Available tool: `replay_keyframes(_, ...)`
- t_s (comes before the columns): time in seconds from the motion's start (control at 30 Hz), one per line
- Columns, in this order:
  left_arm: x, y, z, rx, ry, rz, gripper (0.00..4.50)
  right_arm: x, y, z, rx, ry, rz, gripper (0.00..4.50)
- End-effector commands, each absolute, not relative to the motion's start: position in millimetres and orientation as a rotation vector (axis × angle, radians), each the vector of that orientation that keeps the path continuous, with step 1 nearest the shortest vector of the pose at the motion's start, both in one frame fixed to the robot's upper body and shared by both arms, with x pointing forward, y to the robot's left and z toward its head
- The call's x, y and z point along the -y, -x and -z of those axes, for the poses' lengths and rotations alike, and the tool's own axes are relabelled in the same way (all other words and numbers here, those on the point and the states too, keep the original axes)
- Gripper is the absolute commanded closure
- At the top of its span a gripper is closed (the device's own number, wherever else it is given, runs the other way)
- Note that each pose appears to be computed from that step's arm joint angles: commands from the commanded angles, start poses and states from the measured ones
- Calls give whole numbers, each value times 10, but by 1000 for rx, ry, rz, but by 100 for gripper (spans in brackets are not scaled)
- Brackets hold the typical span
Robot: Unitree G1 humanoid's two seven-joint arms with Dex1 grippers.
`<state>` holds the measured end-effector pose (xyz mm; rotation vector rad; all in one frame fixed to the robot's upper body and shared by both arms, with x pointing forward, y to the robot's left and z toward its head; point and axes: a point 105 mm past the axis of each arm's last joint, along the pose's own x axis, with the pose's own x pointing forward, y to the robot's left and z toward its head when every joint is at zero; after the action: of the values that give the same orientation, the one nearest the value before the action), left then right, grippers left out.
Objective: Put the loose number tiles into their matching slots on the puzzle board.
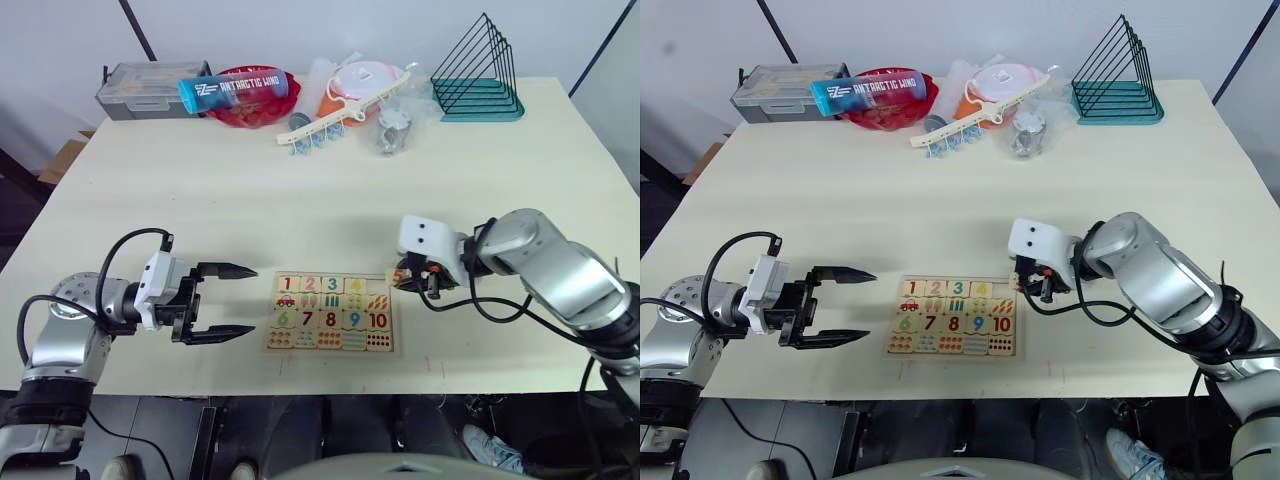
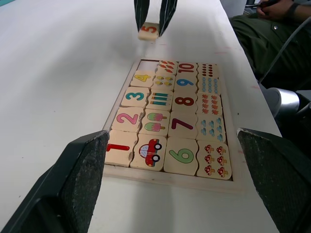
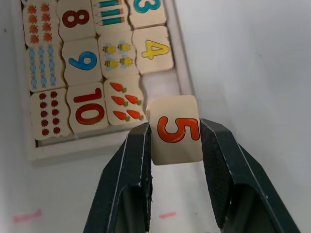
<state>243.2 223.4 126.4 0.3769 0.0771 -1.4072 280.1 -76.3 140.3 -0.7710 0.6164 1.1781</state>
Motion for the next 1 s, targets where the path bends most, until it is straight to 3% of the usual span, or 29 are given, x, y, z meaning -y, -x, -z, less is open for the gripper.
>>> replay_keyframes(0.03, -2229, -2390, -1312, -54, -392, 1446, 0, 685, -2775, -1427, -637, 793, -1170, 360)
replay_keyframes(1.0, -2197, -2380, -1292, -52, -386, 1455, 0, 430, -2941, -1306, -696, 871, -1142, 360)
